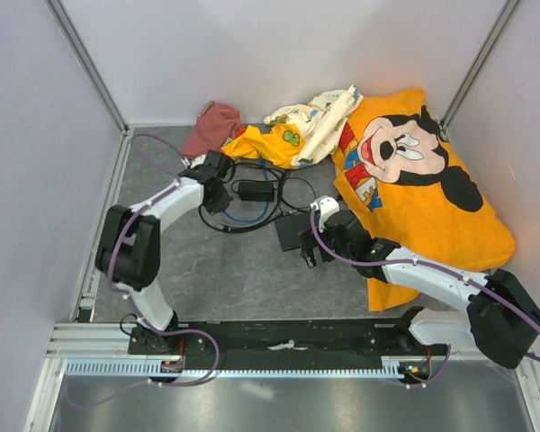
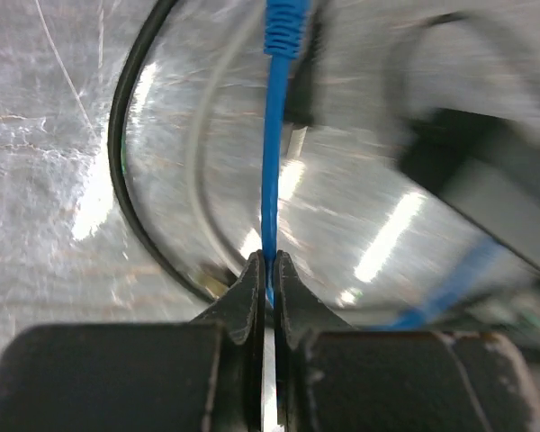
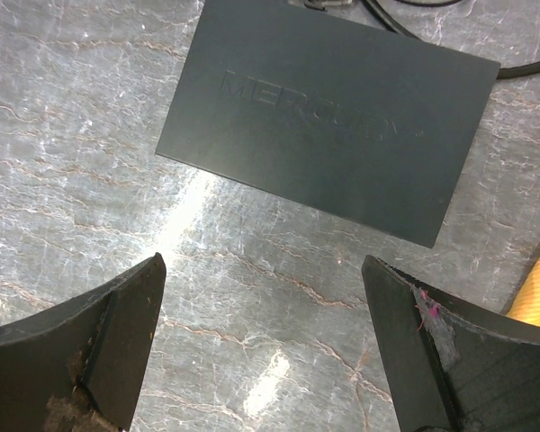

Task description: Insert the plug into the switch port

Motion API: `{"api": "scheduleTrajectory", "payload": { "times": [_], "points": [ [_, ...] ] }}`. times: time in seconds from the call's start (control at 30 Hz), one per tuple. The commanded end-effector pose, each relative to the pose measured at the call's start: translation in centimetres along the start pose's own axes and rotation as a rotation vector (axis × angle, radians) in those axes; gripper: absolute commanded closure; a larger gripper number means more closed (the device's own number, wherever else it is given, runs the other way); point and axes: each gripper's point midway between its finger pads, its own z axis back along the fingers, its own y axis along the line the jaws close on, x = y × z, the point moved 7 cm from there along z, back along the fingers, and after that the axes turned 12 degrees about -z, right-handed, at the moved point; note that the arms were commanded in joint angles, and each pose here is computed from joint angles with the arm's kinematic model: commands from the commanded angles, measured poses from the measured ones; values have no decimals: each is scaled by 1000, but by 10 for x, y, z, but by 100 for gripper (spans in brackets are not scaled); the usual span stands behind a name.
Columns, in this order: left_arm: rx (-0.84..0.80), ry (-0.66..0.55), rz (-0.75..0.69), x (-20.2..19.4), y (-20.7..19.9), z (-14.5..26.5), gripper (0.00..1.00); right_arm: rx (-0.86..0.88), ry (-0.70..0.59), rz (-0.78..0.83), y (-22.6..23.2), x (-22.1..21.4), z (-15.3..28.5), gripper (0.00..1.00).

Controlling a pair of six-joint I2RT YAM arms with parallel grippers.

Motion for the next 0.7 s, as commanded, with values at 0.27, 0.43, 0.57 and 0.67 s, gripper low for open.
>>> {"api": "scheduleTrajectory", "payload": {
  "times": [0.27, 0.43, 0.57, 0.67],
  "points": [
    [-68, -574, -29, 163, 37, 208, 98, 34, -104, -31, 9, 24, 25, 2],
    [78, -630, -120, 173, 72, 229, 98, 55, -112, -41, 13, 28, 29, 2],
    [-32, -622, -263, 155, 71, 238, 98, 94, -127, -61, 19, 34, 33, 2],
    [-254, -617, -400, 128, 60, 247, 98, 150, -155, -76, 28, 43, 39, 2]
  ]
}}
